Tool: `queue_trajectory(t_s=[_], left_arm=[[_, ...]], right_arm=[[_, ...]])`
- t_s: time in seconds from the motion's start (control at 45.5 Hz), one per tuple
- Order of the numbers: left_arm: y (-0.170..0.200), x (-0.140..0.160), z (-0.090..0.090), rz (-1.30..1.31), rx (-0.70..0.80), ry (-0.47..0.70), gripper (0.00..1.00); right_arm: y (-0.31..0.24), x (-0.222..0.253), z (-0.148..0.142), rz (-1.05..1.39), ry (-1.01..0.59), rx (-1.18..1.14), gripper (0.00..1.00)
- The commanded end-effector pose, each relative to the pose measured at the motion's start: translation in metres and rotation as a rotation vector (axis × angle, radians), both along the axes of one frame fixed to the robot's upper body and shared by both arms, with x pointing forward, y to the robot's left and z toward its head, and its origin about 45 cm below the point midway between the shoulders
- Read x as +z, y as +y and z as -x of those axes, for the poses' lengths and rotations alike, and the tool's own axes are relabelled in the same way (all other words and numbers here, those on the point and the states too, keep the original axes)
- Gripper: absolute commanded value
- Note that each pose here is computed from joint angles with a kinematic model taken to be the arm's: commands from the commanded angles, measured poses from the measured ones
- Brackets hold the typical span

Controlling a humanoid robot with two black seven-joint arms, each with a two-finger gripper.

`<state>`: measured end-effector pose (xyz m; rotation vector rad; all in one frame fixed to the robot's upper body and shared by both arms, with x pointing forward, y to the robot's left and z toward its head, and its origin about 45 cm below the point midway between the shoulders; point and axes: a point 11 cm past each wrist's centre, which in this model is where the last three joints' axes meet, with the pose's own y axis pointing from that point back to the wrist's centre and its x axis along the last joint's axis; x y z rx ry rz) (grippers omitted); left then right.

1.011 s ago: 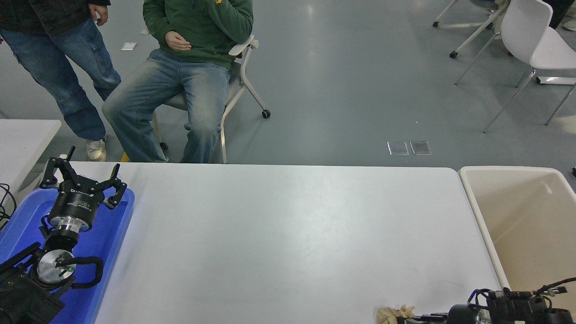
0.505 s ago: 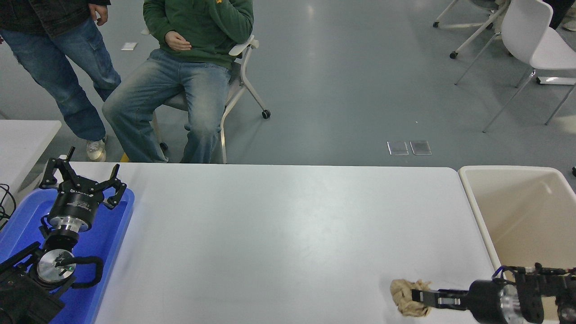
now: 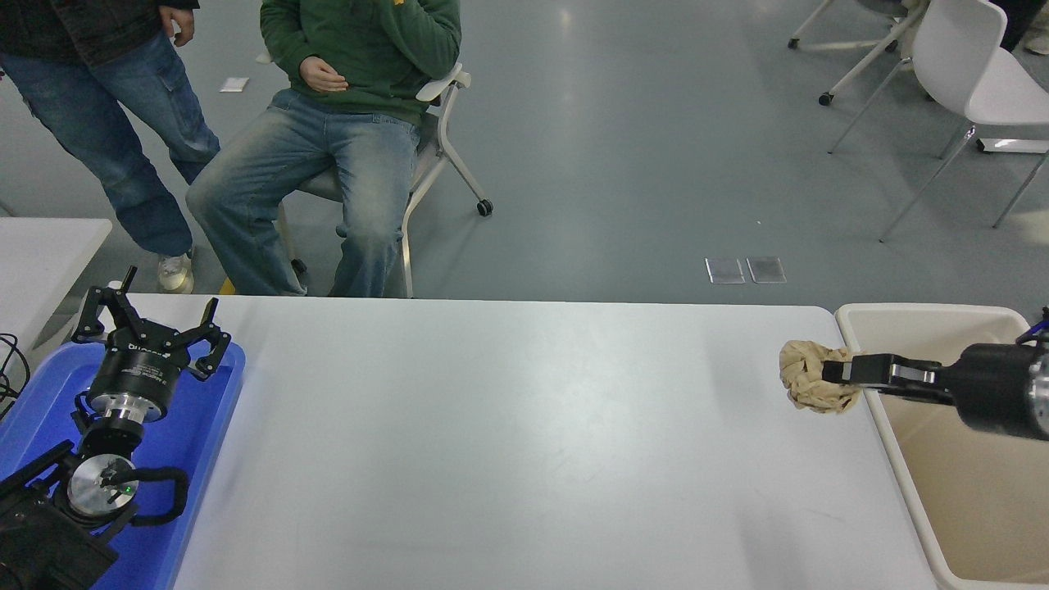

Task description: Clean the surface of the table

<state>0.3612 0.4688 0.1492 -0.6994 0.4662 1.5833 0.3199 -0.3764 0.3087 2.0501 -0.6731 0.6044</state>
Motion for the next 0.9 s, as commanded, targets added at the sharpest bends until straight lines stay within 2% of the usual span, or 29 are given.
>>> queue_trajectory(t_s=[0.0, 0.462, 0.879], left_arm=[[0.000, 0.000, 0.000, 0.000, 0.000, 0.000, 1.00], [0.000, 0.000, 0.000, 0.000, 0.000, 0.000, 1.00], [0.000, 0.000, 0.000, -0.001, -0.001, 0.001, 1.00]], right_arm=[[-0.003, 0.023, -0.006, 0.000, -0.035, -0.005, 0.00], [-0.008, 0.054, -0.010, -0.006, -0.068, -0.011, 0.00], [-0.014, 0.057, -0.014, -0.001, -0.077, -0.031, 0.00]])
